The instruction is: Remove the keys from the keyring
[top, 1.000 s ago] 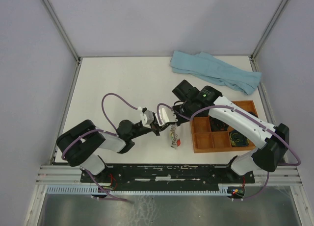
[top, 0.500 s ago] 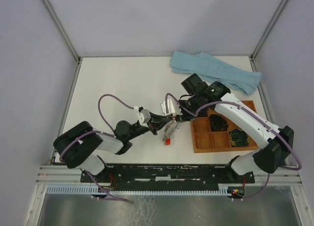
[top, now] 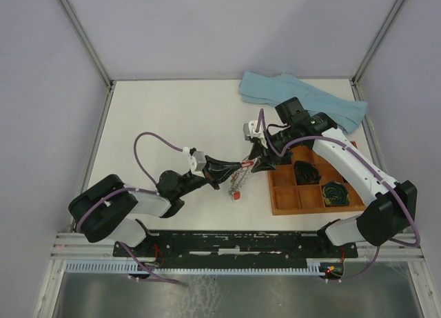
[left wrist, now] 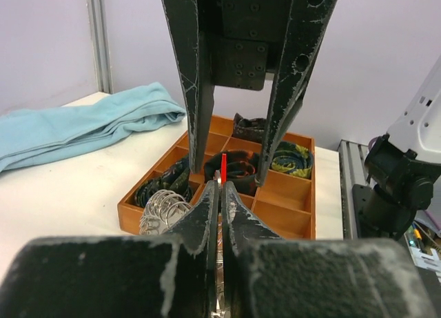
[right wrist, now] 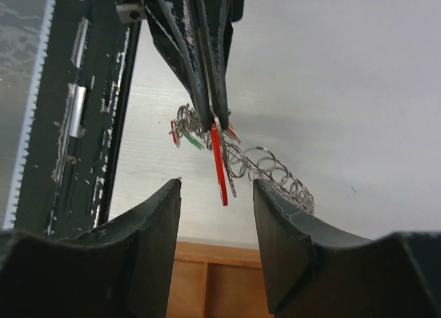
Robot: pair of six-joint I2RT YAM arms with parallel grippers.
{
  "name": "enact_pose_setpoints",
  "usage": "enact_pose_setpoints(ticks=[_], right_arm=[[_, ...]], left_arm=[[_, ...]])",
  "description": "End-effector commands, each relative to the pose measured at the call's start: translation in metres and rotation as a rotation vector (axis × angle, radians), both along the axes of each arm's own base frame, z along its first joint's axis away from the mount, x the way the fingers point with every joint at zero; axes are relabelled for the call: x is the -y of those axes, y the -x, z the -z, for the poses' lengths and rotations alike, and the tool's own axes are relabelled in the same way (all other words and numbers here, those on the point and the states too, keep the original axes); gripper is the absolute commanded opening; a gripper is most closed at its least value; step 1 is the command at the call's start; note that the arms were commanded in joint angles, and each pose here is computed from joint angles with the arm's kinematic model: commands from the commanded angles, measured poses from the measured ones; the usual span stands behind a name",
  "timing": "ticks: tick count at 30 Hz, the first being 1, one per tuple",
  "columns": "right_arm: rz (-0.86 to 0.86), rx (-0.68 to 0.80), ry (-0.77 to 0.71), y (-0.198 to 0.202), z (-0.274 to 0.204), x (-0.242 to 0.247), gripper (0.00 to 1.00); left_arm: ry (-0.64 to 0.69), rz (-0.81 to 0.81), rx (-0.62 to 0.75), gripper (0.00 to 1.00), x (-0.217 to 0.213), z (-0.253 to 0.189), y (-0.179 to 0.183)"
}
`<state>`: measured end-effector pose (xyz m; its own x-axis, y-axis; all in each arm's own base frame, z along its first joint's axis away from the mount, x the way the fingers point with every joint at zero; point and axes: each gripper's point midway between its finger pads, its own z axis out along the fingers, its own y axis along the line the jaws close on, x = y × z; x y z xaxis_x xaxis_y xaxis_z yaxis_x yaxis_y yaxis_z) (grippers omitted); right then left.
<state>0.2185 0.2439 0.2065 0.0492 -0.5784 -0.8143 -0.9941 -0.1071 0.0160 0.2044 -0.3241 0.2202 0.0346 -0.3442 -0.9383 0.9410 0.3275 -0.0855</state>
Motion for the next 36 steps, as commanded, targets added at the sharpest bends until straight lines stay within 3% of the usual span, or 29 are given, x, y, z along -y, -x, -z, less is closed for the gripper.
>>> enact_pose_setpoints(ticks=[1,22,29,32,33,36], right_arm=[[-0.068,-0.092,-0.161,0.016,-0.022,-0.021,0.55],[-0.029,-0.128,-0.149,0.009,-0.015,-0.024,0.37],[-0.009,-0.112,-0.140,0.007,-0.020,-0.022,0.04],[0.007,-0.083,-0.122,0.005,-0.022,-0.018,0.01],[0.013,-0.071,-0.112,0.004,-0.023,-0.016,0.01],[0.035,-0.024,-0.065,0.000,-0.025,-0.008,0.01]], left_arm=[[0.208,0.014,0.112,0.03,-0.016,-0.064,0.013],[0.250,0.034,0.097,0.03,-0.021,-0.077,0.019],[0.254,0.020,0.083,0.03,-0.022,-0.075,0.017],[0.256,0.010,0.072,0.03,-0.023,-0.074,0.015],[0.254,0.007,0.068,0.05,-0.024,-0.072,0.014],[0.247,-0.001,0.053,0.32,-0.025,-0.067,0.014]])
